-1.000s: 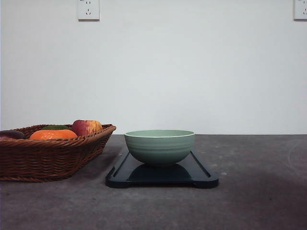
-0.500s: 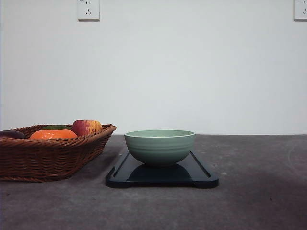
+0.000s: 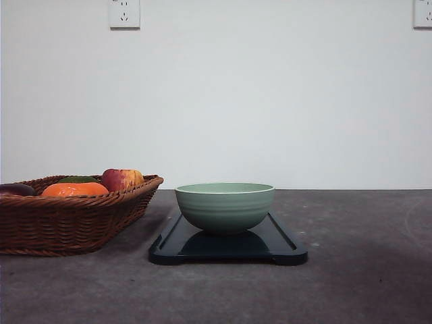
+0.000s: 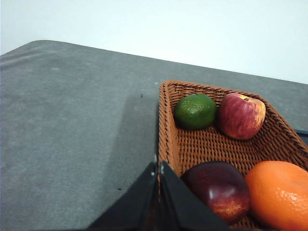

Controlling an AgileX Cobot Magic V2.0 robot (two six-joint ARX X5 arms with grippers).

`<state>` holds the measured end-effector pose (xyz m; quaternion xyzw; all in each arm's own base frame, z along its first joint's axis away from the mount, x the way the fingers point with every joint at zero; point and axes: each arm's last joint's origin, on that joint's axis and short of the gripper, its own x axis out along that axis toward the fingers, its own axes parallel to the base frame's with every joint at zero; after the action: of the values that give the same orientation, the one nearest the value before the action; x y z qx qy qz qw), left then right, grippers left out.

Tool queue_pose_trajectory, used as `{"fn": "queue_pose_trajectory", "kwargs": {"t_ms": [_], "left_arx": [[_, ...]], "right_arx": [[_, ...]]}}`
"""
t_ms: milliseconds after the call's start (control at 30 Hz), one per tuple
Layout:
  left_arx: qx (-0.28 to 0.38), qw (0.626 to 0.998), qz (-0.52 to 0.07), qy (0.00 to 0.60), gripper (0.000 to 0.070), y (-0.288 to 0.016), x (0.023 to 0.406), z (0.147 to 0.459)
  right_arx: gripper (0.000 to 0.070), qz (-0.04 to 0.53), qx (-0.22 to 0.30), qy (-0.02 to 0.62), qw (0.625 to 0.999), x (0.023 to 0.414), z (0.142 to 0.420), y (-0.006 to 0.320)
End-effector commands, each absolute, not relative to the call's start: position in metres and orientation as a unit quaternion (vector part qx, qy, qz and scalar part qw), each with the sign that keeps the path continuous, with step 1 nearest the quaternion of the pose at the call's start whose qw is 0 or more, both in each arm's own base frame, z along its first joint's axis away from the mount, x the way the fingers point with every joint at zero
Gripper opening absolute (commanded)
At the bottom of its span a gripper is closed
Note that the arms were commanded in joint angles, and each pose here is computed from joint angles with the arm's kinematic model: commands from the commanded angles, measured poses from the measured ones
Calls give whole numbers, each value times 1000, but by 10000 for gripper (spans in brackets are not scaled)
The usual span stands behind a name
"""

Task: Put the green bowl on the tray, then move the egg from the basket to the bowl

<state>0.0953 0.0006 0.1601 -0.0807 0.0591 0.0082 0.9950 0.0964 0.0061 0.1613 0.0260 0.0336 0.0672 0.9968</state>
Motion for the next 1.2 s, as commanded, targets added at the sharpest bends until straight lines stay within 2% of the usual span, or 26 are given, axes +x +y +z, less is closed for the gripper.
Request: {"fn": "queue_pose_trajectory", "kwargs": {"t_ms": [0, 1167], "left_arx": [[-83, 995, 10, 62, 0, 1, 96, 155], [-83, 995, 10, 62, 0, 1, 96, 155]], "right_arx": [[17, 67, 31, 31, 997, 97, 161, 6], [17, 67, 31, 31, 997, 97, 161, 6]]}}
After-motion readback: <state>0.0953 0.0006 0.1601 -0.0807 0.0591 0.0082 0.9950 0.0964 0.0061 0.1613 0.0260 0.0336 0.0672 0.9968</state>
